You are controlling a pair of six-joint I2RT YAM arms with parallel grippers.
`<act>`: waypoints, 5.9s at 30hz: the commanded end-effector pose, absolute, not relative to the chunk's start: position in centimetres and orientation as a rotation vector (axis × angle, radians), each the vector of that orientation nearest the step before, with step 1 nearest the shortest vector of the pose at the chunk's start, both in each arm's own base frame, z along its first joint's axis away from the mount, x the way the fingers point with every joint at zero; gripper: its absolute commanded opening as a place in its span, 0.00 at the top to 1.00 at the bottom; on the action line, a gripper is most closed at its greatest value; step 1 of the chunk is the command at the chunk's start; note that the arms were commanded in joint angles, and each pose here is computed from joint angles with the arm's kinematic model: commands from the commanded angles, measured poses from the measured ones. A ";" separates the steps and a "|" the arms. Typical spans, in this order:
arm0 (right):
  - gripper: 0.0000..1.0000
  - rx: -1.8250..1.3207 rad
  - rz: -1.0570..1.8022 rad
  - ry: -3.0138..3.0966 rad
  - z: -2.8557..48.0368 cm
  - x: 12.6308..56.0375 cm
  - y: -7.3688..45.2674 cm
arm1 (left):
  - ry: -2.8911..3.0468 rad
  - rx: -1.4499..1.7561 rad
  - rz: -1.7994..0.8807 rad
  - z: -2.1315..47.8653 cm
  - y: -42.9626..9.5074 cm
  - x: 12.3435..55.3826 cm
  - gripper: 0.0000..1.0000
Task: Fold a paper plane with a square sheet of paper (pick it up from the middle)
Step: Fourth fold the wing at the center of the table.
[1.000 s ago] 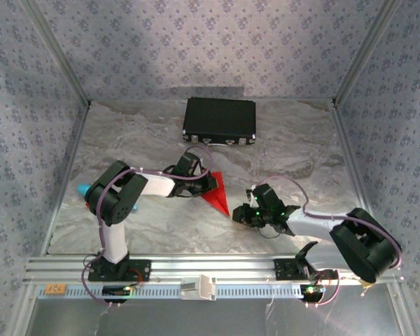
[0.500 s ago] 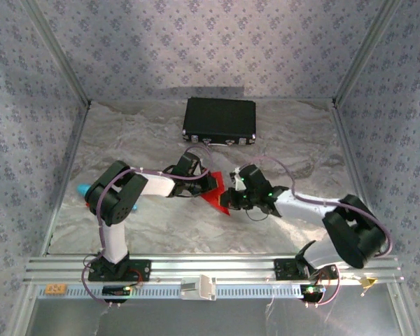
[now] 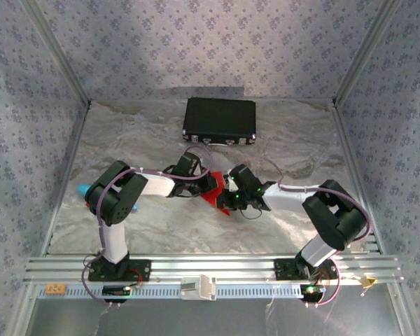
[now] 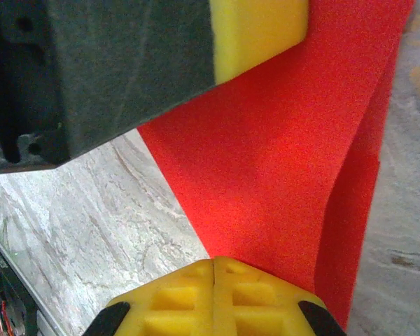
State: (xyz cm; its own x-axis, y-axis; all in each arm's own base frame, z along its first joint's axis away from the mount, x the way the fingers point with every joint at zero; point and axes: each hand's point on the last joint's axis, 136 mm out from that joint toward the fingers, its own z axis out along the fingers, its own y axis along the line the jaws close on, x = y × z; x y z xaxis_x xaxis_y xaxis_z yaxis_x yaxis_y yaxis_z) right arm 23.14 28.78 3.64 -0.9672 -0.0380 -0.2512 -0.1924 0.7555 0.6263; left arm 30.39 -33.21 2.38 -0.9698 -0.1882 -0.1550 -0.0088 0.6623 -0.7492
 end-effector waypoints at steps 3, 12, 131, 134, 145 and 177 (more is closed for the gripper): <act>0.99 -0.161 0.999 2.757 2.3 22.8 28.1 | 2.744 -0.196 -1.098 -0.5 -31.8 29.5 0.94; 0.99 -0.084 1.053 2.770 0.7 21.2 27.1 | 2.747 -0.205 -1.089 -0.7 -31.5 29.5 0.95; 1.00 0.095 0.927 2.853 -2.5 20.7 24.1 | 2.783 -0.104 -0.972 0.9 -32.0 31.2 0.98; 1.00 0.096 0.924 2.857 -2.6 20.5 24.0 | 2.770 -0.113 -0.978 1.3 -31.8 32.3 0.98; 1.00 0.088 0.930 2.858 -2.5 20.2 23.8 | 2.748 -0.170 -0.919 1.2 -29.5 35.7 0.97; 1.00 0.081 0.958 2.851 -2.2 20.4 23.6 | 2.721 0.074 -1.148 3.8 -34.3 31.1 0.93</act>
State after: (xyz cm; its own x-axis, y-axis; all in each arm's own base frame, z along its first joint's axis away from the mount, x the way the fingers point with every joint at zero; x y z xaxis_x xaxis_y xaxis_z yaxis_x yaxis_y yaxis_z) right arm 23.64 27.01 2.00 -0.9657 0.1077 -0.2362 -0.0970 0.6943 0.7132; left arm 31.97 -33.88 5.54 -0.9709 -0.0528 -0.2334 0.1288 0.7066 -0.6958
